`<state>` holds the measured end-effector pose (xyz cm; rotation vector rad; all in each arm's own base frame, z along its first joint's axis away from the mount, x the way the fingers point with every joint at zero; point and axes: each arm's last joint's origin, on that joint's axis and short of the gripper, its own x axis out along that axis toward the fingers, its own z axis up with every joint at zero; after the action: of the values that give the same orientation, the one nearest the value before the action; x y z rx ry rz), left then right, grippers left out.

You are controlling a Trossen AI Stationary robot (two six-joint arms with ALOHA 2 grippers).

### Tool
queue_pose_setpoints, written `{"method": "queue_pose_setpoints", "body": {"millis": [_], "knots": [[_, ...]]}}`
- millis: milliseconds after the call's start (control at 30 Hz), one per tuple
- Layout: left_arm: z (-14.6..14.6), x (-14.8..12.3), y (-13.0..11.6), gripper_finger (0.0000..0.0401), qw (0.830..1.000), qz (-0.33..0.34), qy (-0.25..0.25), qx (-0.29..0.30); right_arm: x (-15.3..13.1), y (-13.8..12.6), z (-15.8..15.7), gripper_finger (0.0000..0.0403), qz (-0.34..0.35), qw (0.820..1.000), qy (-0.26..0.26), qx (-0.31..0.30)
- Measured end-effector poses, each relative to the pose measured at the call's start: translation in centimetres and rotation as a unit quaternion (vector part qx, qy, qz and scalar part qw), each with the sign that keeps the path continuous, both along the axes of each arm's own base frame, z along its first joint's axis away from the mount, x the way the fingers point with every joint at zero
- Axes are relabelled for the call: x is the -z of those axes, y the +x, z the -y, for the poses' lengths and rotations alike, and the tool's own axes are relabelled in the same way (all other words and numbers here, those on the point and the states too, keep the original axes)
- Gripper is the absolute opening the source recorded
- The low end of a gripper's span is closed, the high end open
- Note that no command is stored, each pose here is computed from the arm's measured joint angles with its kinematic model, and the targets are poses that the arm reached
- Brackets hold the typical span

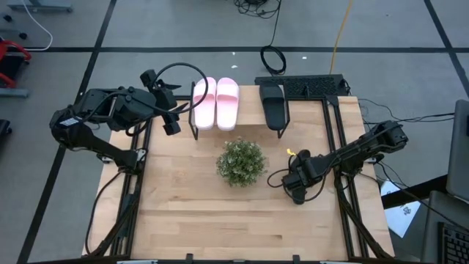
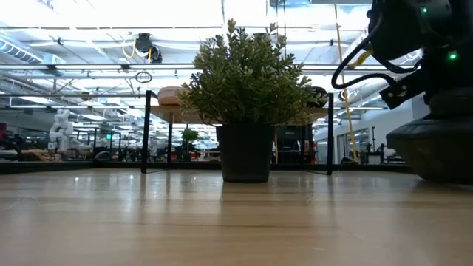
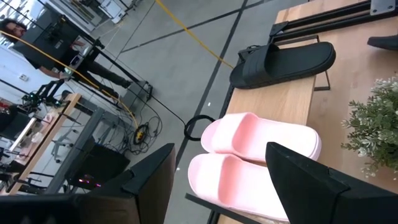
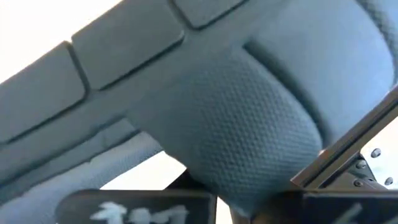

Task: Pick and place slides into the shelf
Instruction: Put the black slipper on the shelf

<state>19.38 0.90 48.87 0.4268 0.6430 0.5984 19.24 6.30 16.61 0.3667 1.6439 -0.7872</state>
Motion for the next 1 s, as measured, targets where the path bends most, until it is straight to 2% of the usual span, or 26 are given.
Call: {"method": "queue_pose_setpoints", "body": {"millis": [267, 567, 733, 833, 1000], "knots": [[0.0, -0.1, 0.0, 0.0255, 1.0, 0.003, 0.001, 0.001, -0.7, 0.0, 0.0, 0.0, 0.01, 1.0, -0.001, -0.001], [0.0, -0.1, 0.1, 0.0255, 1.0, 0.003, 0.001, 0.001, -5.0, -0.5, 0.5, 0.0001, 0.044, 0.998, -0.036, -0.005], [0.0, -0.1, 0.0, 0.0255, 1.0, 0.003, 0.001, 0.0, -6.7, -0.9, 0.7, 0.0001, 0.028, 0.999, -0.042, -0.004], [0.0, -0.1, 0.1, 0.0255, 1.0, 0.004, 0.001, 0.0, -7.0, -0.9, 0.6, 0.0001, 0.026, 0.999, -0.041, -0.01], [0.0, -0.1, 0.0, 0.0255, 1.0, 0.005, 0.0, 0.0, -6.9, -0.1, 0.3, 0.0001, 0.063, 0.997, -0.019, -0.031]]}}
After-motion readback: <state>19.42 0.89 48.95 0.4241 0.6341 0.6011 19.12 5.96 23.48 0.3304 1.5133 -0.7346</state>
